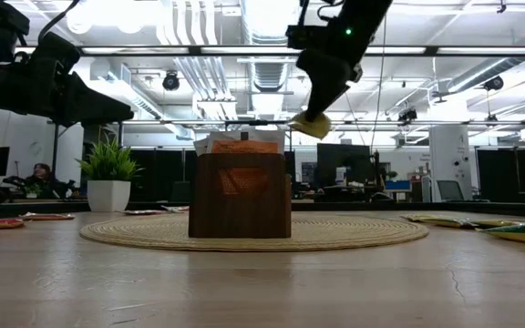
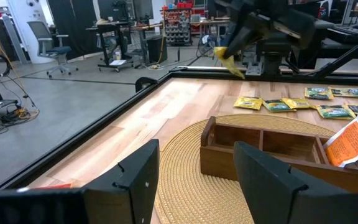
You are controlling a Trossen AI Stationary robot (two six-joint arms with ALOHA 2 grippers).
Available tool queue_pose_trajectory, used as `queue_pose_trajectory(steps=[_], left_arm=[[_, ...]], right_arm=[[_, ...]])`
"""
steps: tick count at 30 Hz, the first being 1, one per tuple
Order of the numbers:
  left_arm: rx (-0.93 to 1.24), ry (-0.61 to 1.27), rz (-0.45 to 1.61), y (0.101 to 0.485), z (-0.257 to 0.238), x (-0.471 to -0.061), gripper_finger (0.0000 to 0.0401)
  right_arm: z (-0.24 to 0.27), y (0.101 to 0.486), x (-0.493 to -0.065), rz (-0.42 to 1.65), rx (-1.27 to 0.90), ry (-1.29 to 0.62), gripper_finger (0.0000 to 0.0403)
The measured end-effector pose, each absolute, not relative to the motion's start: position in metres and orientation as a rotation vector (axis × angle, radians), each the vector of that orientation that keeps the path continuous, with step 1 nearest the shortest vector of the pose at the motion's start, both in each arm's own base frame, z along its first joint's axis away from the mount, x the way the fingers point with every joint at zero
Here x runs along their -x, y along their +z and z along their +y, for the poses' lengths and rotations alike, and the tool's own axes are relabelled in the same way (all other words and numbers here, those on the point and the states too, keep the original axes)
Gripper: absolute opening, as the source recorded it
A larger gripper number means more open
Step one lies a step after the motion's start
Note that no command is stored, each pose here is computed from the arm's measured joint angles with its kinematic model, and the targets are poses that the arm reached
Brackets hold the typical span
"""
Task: Pick & Place Tea
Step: Put the yellow tea bag into the top section of the wooden organizer
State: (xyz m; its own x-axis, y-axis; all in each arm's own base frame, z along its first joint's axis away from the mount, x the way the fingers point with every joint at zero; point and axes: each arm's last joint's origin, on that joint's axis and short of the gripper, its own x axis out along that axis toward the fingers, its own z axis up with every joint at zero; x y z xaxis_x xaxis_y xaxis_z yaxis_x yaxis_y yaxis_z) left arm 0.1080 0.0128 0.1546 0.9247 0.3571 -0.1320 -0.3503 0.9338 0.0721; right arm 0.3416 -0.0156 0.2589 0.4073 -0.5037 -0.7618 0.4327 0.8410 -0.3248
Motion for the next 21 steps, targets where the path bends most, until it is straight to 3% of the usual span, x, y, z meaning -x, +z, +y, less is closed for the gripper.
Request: queue_pose_trajectory(steps=[5, 21], left_arm=[[-0.047, 0.363, 0.143, 0.155, 0.013, -0.108, 0.0202], [-0.047, 0.362, 0.144, 0.155, 0.013, -0.108, 0.0202]], right_arm=[[-0.002, 0.26, -0.335, 1.064, 0.124, -0.558, 0.0011], [0.009, 0.263, -0.338, 1.034, 0.209, -0.508, 0.0011]])
